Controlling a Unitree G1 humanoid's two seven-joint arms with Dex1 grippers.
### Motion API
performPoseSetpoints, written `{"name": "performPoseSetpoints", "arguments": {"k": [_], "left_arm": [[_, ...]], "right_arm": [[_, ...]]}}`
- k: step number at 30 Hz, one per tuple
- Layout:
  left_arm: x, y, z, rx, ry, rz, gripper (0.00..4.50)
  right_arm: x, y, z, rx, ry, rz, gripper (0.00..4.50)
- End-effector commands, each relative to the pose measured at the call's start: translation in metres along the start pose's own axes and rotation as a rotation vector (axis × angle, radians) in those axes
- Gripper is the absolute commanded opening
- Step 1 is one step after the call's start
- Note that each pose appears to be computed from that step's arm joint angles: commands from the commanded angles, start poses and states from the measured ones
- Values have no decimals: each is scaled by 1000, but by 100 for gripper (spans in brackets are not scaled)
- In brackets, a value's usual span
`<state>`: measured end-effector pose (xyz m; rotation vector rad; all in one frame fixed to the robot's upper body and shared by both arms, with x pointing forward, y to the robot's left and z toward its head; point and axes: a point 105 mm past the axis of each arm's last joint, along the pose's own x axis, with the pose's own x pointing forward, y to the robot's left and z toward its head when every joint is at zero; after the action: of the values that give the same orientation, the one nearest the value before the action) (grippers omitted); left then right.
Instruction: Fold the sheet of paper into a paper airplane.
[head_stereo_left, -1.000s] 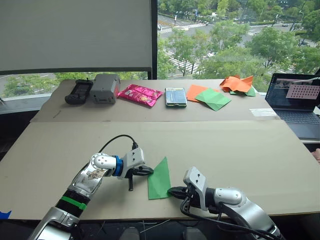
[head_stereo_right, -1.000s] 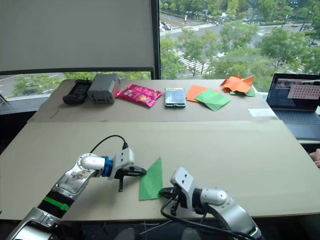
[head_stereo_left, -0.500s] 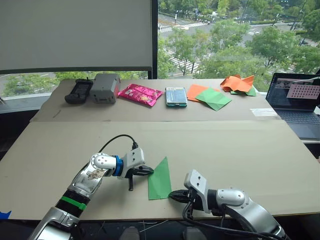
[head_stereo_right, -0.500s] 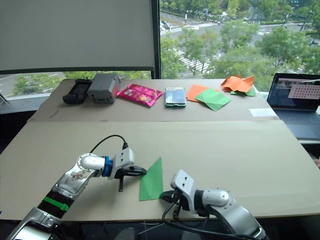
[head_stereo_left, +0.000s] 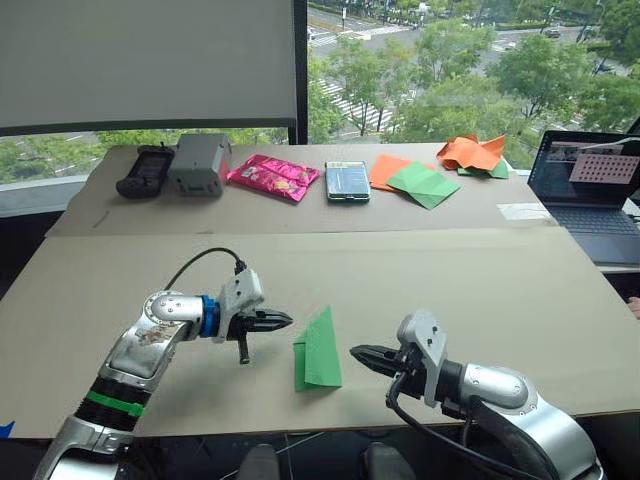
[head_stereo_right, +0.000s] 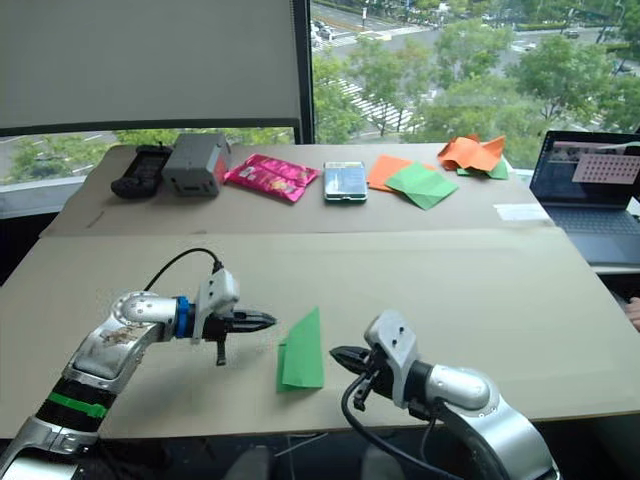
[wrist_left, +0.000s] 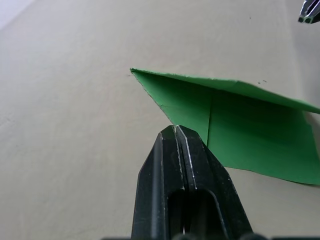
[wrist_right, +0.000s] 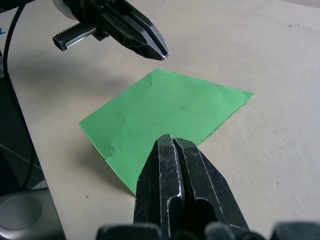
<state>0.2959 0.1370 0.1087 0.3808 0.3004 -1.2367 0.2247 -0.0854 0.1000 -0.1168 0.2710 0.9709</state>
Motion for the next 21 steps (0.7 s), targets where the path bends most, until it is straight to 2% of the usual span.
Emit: {"name": "performPoseSetpoints", "arguments": {"k": [1,6,9,12,15,17,21], "left_arm": [[-7,1,22,121,-26,-43,151],[6,11,23,400,8,-90,324],[20,14,32,617,-28,-138,324],[33,15,28,870,11,-221,324],[45,17,40,967,-52,-249,324],[53,16,41,1052,-38,-298,324],[63,14,42,1086,-54,-352,324]], "right_arm": [[-3,-4,10,-10,-39,-39,0],[-3,-9,8,6,-39,-63,0],[-4,-12,7,13,-36,-76,0],[-3,-12,8,20,-43,-82,0],[-2,-12,9,25,-45,-87,0],[-2,-11,9,26,-45,-89,0],[-1,-10,10,29,-50,-98,0]]}}
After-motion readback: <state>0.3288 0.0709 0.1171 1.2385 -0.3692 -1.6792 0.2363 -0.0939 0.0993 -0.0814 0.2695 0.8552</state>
